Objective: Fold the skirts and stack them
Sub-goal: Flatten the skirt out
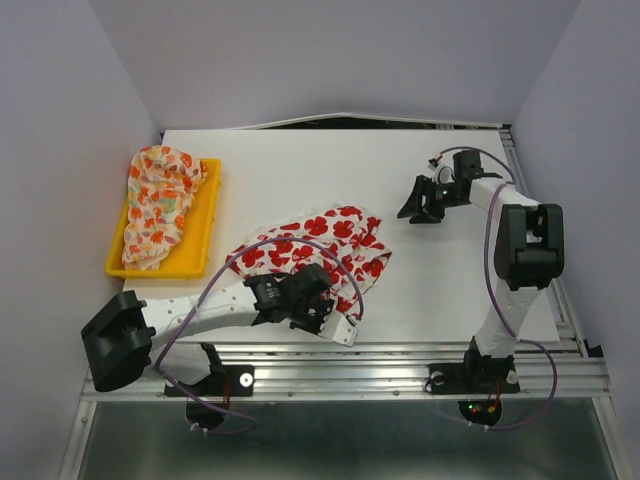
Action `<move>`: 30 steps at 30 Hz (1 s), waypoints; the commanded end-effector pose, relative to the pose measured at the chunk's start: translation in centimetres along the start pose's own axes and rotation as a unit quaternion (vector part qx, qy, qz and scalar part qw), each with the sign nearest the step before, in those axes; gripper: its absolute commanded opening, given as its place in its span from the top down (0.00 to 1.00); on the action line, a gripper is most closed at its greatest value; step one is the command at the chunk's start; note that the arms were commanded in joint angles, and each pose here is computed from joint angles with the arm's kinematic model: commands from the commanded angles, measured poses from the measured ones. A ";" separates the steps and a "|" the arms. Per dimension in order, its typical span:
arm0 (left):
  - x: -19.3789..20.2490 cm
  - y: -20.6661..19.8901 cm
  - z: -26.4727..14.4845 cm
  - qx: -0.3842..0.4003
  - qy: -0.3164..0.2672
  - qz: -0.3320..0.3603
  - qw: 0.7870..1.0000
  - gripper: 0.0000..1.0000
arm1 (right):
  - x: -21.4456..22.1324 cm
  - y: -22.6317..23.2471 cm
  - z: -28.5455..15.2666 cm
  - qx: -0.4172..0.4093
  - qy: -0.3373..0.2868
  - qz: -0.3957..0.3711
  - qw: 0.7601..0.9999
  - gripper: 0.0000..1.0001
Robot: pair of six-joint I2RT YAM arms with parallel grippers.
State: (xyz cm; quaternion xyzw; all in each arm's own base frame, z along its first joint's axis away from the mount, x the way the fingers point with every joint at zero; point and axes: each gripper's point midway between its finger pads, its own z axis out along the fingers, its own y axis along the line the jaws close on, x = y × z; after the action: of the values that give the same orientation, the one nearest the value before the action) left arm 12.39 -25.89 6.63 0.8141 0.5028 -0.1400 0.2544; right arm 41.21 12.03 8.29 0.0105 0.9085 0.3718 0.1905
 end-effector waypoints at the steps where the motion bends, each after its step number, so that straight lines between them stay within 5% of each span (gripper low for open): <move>1: -0.6 0.3 0.0 -0.001 -0.012 0.013 1.000 1.00 | 4.1 1.0 2.3 -0.023 0.085 0.017 0.996 0.38; 13: -0.2 0.4 -0.6 -0.012 -0.009 0.008 1.000 1.00 | 12.7 -0.2 5.8 0.014 0.203 0.008 0.979 0.46; 14: -0.1 0.3 -0.6 -0.011 -0.007 0.006 1.000 1.00 | 13.1 -0.5 5.9 0.017 0.208 0.010 0.978 0.51; 17: -0.4 1.2 -1.2 -0.028 -0.012 -0.005 1.000 1.00 | 13.2 -1.3 5.8 0.035 0.211 0.002 0.977 0.97; 24: -0.7 9.3 -11.5 -0.224 -0.072 -0.047 0.971 1.00 | 2.0 -1.9 -3.5 0.038 0.031 0.028 0.998 0.99; 30: -0.7 11.6 -16.1 -0.319 -0.079 -0.001 0.945 1.00 | -1.9 -0.1 -9.1 0.004 -0.043 0.035 0.998 0.99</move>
State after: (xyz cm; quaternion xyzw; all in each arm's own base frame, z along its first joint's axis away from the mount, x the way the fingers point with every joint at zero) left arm 21.46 -22.86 21.25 0.6773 0.5234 -0.0725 0.5119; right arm 37.22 8.09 9.67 0.0818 0.9057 0.3989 0.1176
